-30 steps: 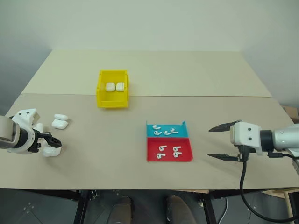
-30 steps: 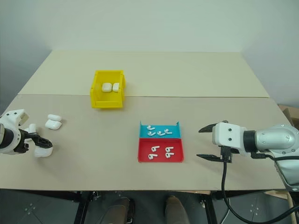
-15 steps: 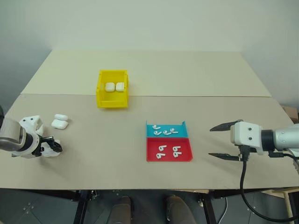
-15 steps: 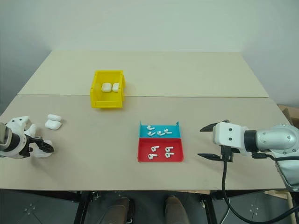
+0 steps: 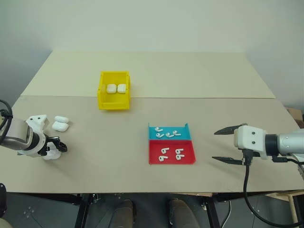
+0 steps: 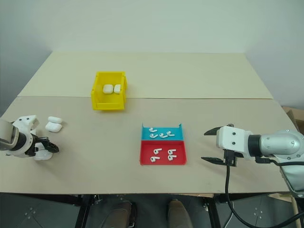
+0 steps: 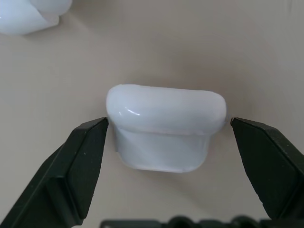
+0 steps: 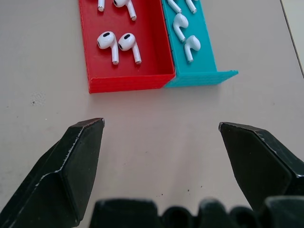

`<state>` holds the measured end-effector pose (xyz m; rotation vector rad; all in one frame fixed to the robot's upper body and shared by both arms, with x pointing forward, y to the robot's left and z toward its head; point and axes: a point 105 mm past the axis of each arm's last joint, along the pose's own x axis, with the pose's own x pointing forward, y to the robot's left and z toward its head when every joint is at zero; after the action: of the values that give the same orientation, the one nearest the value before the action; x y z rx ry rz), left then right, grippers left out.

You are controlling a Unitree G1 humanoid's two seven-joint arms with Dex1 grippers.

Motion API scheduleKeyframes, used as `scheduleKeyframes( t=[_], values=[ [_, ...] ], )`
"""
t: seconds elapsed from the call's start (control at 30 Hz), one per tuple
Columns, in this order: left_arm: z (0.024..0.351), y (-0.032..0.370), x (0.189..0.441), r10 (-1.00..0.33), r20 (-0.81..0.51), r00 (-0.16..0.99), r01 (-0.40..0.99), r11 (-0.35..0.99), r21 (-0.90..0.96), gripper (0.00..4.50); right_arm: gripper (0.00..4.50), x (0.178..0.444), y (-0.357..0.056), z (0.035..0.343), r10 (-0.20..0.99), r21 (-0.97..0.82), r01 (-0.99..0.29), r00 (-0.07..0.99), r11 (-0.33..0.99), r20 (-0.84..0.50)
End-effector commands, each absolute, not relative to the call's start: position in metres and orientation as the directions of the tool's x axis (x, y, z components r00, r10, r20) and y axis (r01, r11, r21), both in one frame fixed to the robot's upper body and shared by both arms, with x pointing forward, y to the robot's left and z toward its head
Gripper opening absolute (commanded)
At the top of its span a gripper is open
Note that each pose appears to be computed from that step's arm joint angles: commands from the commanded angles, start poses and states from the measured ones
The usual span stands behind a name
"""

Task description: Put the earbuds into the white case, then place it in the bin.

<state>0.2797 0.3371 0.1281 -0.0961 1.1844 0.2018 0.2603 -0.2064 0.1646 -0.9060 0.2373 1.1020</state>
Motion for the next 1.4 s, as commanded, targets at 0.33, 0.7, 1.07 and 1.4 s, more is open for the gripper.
scheduleKeyframes(
  t=[0.33, 0.7, 1.07, 1.4],
  values=[
    [0.127, 0.342, 0.271, 0.123, -0.934, 0.334, -0.183, 0.981, 0.064, 4.50, 4.48, 0.261, -0.206, 0.169, 0.648, -0.558, -0.818, 0.501, 0.139, -0.574],
    [0.127, 0.342, 0.272, 0.135, -0.933, 0.334, -0.166, 0.983, 0.082, 4.09, 4.50, 0.261, -0.207, 0.169, 0.642, -0.560, -0.816, 0.508, 0.146, -0.573],
    [0.144, 0.336, 0.281, 0.162, -0.891, 0.424, -0.107, 0.986, 0.128, 2.78, 4.50, 0.263, -0.207, 0.169, 0.640, -0.571, -0.807, 0.521, 0.152, -0.565],
    [0.232, 0.220, 0.301, -0.267, -0.438, 0.858, 0.432, 0.837, 0.335, 2.78, 4.50, 0.274, -0.206, 0.214, 0.644, -0.627, -0.773, 0.529, 0.098, -0.553]
  ],
)
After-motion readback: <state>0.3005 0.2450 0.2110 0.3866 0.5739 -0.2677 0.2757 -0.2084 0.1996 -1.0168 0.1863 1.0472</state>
